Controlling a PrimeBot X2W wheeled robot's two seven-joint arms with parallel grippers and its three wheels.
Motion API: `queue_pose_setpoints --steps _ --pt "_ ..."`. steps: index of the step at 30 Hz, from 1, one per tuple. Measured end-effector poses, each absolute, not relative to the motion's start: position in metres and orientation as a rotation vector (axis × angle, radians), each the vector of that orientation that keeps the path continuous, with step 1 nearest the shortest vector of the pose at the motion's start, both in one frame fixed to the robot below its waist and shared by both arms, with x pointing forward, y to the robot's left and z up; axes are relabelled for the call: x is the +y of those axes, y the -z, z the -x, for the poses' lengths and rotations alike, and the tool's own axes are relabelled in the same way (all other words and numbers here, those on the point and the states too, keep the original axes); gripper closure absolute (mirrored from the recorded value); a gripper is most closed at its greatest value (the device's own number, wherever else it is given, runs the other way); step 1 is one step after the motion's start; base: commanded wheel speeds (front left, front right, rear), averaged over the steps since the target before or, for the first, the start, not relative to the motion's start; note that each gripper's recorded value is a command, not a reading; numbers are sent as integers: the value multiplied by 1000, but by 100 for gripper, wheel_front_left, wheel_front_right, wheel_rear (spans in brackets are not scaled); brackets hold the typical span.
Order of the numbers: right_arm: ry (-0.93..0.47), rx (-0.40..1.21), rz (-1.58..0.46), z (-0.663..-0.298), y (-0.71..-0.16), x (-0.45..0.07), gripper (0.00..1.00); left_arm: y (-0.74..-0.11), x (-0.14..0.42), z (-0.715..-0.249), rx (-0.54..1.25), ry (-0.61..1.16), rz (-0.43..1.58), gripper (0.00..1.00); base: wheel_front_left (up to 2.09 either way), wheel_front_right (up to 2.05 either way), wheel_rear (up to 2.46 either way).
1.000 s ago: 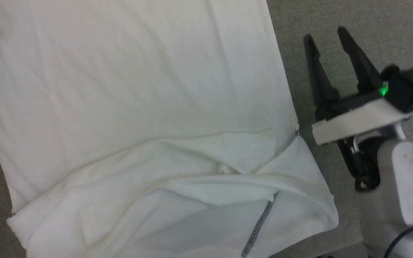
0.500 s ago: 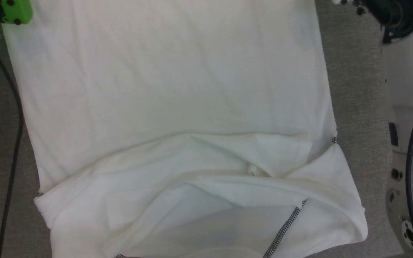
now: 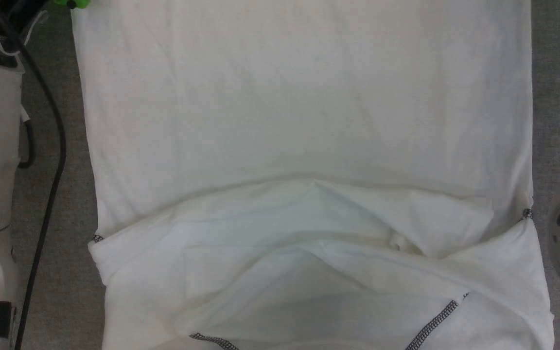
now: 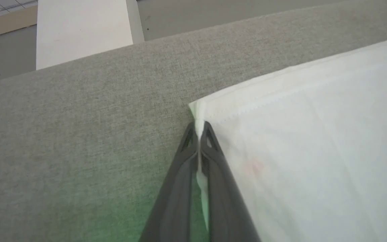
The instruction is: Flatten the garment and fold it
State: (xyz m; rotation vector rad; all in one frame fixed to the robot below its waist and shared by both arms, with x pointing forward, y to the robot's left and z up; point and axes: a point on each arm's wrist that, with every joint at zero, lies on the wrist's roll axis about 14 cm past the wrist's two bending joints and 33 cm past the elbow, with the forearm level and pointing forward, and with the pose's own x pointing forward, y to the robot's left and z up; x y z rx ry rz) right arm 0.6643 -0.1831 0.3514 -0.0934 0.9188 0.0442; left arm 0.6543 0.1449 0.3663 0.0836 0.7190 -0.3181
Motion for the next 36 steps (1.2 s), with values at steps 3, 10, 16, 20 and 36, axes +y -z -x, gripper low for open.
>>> queue_pose_setpoints --steps 3,10,16,20,36 --pt "-41 941 149 -667 -351 -180 100 -366 149 -657 692 311 -90 100 0 0 0" --pt "-9 756 207 -684 -375 -190 100 -385 156 -679 487 285 -153 100 0 0 0" --pt "11 552 242 -701 -410 -200 100 -432 160 -708 219 234 -219 100 0 0 0" --pt "3 446 247 -708 -432 -198 100 -452 161 -715 111 217 -222 100 0 0 0" --pt "-233 197 237 -640 -499 -153 100 -493 156 -619 -22 321 -224 100 0 0 0"
